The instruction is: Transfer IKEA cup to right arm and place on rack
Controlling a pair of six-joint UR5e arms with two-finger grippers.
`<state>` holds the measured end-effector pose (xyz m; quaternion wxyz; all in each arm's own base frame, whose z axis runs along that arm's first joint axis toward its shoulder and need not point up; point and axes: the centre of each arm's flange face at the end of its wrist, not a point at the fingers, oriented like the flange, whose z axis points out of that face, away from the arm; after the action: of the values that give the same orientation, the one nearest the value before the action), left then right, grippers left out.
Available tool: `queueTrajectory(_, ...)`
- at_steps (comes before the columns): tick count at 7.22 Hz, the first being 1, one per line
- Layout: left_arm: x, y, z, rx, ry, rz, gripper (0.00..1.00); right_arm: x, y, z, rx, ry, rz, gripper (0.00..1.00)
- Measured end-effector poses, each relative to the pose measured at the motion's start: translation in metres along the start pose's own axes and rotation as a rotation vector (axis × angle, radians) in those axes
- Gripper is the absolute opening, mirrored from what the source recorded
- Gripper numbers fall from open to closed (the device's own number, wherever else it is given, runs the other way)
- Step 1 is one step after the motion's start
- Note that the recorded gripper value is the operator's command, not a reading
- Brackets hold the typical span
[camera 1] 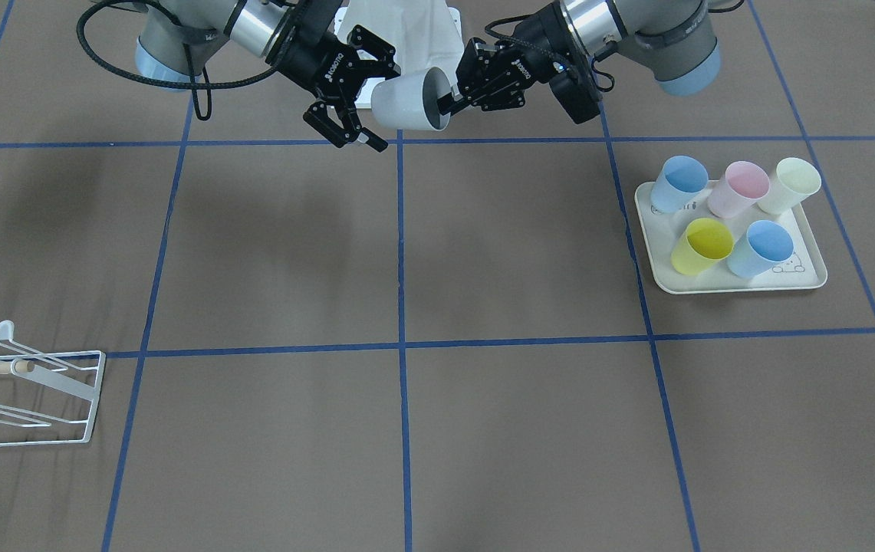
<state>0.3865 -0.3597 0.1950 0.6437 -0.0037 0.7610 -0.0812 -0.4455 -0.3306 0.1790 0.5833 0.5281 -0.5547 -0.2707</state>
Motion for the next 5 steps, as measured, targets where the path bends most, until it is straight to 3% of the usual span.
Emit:
queueTrajectory(2, -0.0047, -0.0015, 0.0033, 0.0, -0.01, 0.002, 0.0, -0.0048, 0.0021, 0.0, 0.017, -0.018, -0.001, 0.9)
queueTrajectory(5, -0.0037, -0.0013, 0.0036, -0.002, -0.008, 0.004, 0.0, -0.0092, 0.0089, 0.0003, 0.022, -0.034, 0.0, 0.9)
